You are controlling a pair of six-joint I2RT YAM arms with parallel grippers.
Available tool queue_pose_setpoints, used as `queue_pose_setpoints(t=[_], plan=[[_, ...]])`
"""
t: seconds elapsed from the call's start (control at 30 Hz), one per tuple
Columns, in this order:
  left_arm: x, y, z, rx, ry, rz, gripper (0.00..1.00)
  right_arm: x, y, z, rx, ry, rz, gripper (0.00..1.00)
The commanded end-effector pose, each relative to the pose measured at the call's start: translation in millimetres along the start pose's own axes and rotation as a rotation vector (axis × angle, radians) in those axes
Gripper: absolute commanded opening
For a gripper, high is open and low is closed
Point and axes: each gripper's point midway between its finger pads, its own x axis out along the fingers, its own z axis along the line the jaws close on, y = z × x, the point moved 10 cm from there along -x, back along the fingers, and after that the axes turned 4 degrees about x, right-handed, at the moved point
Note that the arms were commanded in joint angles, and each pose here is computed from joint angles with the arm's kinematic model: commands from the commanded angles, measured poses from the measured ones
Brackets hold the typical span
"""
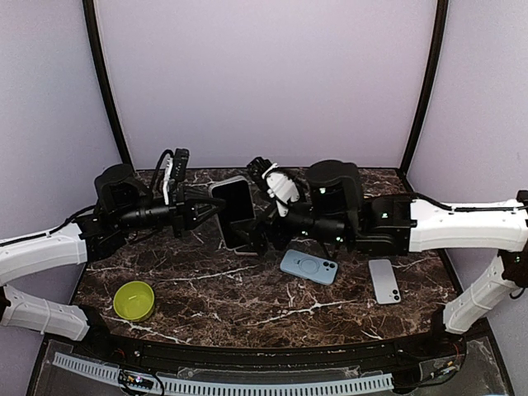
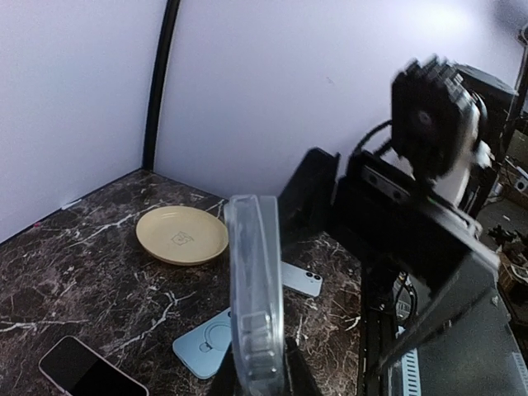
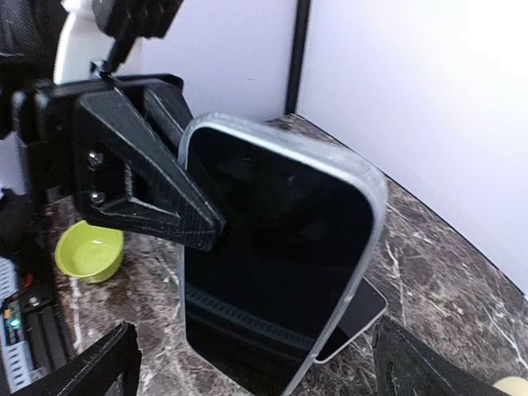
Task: Put the phone into the phone case
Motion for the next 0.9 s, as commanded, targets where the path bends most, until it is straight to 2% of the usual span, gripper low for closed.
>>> queue_pose_setpoints(t=[0.0, 0.17, 0.43, 0.6, 0.77, 0.87], plan=[[-12, -17, -24, 0.157, 0.188, -0.078, 0.00, -32, -16, -13, 0.004, -0.354, -0.037, 0.98], [-14, -15, -34, 0.179, 0.315, -0.089, 0.00, -45, -33, -21, 0.020, -0.554, -0.164, 0.91], [-14, -15, -39, 0.196, 0.351, -0.099, 0.00, -21, -35, -17, 0.028, -0.639, -0.091, 0.68], [-13, -13, -40, 0.191, 0.361, -0.095, 0.00, -20, -36, -18, 0.052, -0.671, -0.109, 0.42], [-12, -12, -40, 0.190, 0.364, -0.088, 0.00, -22, -39, -20, 0.063, -0.683, -0.129, 0.24], [-12, -11, -39, 0.194, 0.364, -0.084, 0.00, -20, -39, -20, 0.068, -0.682, -0.118, 0.05]])
